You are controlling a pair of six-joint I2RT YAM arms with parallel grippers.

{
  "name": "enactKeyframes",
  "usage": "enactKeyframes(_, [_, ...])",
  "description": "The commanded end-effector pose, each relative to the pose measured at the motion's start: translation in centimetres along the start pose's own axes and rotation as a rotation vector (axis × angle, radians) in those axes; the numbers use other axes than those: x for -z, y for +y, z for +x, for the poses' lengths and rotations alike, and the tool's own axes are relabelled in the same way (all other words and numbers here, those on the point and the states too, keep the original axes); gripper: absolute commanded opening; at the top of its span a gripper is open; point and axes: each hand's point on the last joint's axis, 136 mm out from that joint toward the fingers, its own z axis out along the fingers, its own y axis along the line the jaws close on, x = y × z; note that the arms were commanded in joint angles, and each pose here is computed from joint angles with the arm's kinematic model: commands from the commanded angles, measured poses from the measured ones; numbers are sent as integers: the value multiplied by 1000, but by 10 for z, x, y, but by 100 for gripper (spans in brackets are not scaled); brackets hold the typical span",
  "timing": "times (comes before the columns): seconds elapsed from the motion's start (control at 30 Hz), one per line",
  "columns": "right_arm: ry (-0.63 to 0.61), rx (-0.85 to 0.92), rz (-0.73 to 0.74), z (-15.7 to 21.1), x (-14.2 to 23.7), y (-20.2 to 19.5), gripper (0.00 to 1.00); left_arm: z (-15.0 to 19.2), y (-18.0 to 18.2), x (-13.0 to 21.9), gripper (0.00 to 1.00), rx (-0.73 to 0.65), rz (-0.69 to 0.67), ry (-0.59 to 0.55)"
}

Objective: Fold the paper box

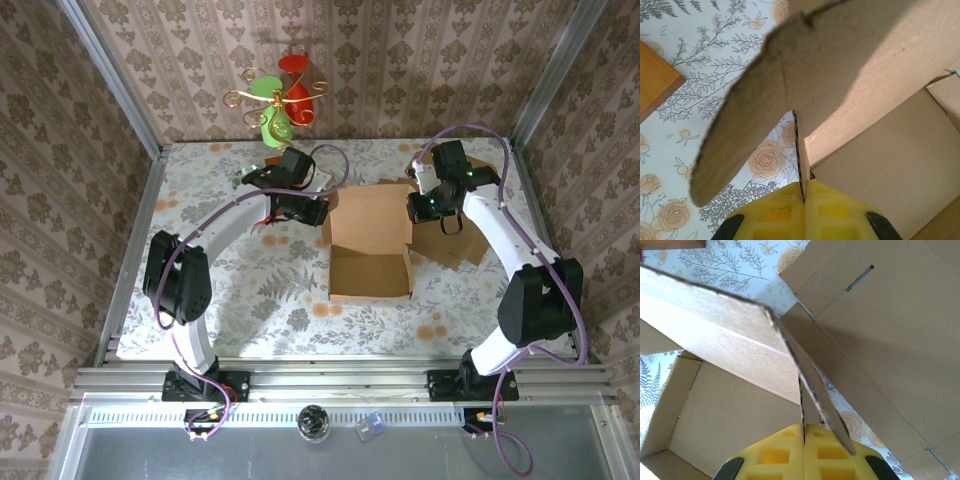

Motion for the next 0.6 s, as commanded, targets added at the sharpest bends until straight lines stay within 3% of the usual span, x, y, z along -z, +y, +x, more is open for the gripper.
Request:
enactKeyframes(0.0, [-88,-1,5,-17,13,11,0,-8,-3,7,0,33,-32,-46])
enactKeyframes(0.37, [-250,-129,66,-35,2,55,0,-10,24,60,0,145,-217,-279])
enactKeyframes(0.57, [-376,-124,-4,-64,-8,92,0,-3,46,79,0,238,-180,-431])
